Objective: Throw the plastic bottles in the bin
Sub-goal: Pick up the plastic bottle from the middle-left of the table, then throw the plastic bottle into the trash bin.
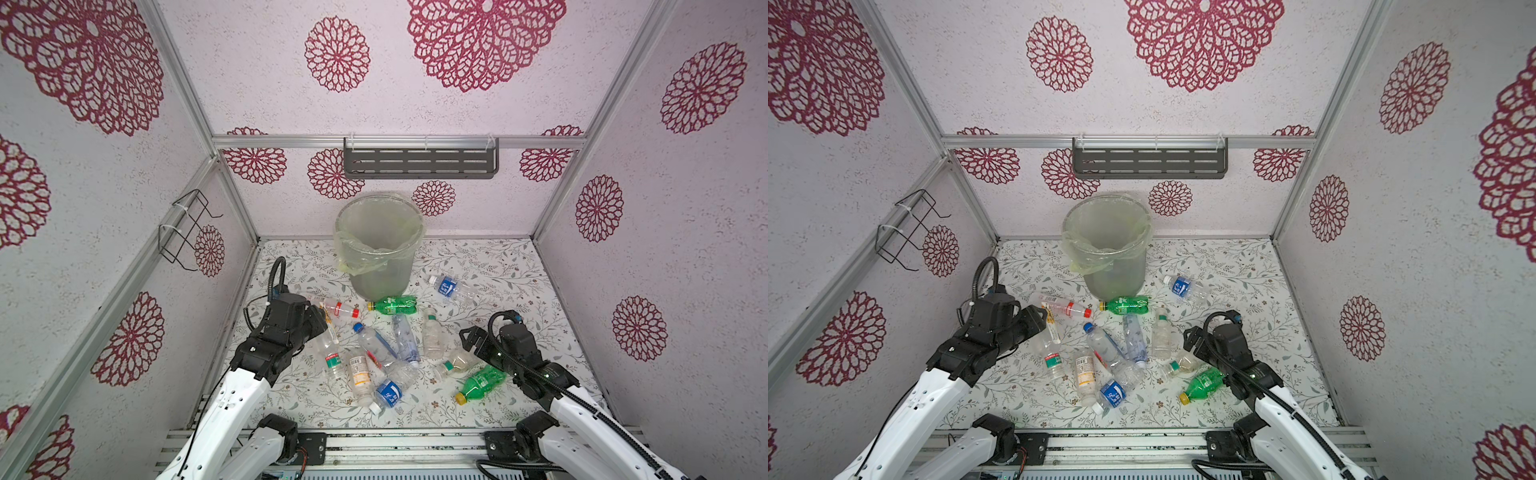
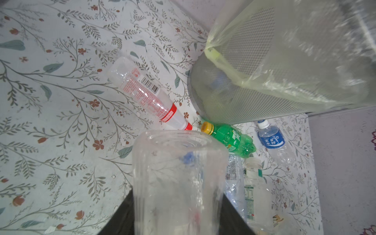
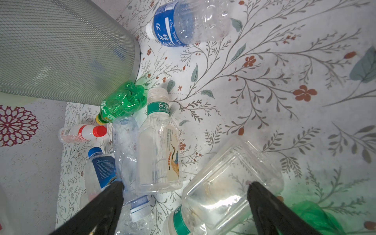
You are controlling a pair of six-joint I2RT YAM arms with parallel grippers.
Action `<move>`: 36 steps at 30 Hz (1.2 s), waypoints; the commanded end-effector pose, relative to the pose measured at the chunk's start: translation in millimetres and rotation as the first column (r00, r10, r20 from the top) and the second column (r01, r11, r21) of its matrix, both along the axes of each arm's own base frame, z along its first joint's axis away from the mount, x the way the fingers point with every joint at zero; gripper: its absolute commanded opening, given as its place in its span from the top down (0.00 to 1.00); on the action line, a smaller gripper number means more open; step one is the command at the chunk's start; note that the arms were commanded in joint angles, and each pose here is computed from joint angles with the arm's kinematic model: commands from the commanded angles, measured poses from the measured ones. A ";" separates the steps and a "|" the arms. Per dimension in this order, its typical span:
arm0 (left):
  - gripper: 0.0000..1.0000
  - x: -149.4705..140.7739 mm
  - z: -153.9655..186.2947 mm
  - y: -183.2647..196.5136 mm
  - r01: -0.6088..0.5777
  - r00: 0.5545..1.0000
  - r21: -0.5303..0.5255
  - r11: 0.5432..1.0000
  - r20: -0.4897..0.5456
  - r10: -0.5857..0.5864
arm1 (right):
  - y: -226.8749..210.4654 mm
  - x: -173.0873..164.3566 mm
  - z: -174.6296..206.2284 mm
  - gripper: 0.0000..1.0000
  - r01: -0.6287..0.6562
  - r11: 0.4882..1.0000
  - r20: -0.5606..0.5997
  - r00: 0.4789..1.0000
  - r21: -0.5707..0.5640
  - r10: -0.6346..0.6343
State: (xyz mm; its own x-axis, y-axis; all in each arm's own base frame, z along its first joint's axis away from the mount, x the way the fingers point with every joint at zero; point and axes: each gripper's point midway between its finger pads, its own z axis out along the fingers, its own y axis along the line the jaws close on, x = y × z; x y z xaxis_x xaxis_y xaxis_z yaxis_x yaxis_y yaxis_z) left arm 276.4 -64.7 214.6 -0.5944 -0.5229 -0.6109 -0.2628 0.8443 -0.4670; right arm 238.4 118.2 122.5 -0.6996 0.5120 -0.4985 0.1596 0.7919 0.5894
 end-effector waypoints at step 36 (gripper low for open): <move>0.31 226.1 259.3 -47.2 0.169 0.862 -0.257 0.952 0.506 -0.016 | -17.3 9.5 19.4 0.01 0.078 0.995 0.083 0.994 -0.056 -0.073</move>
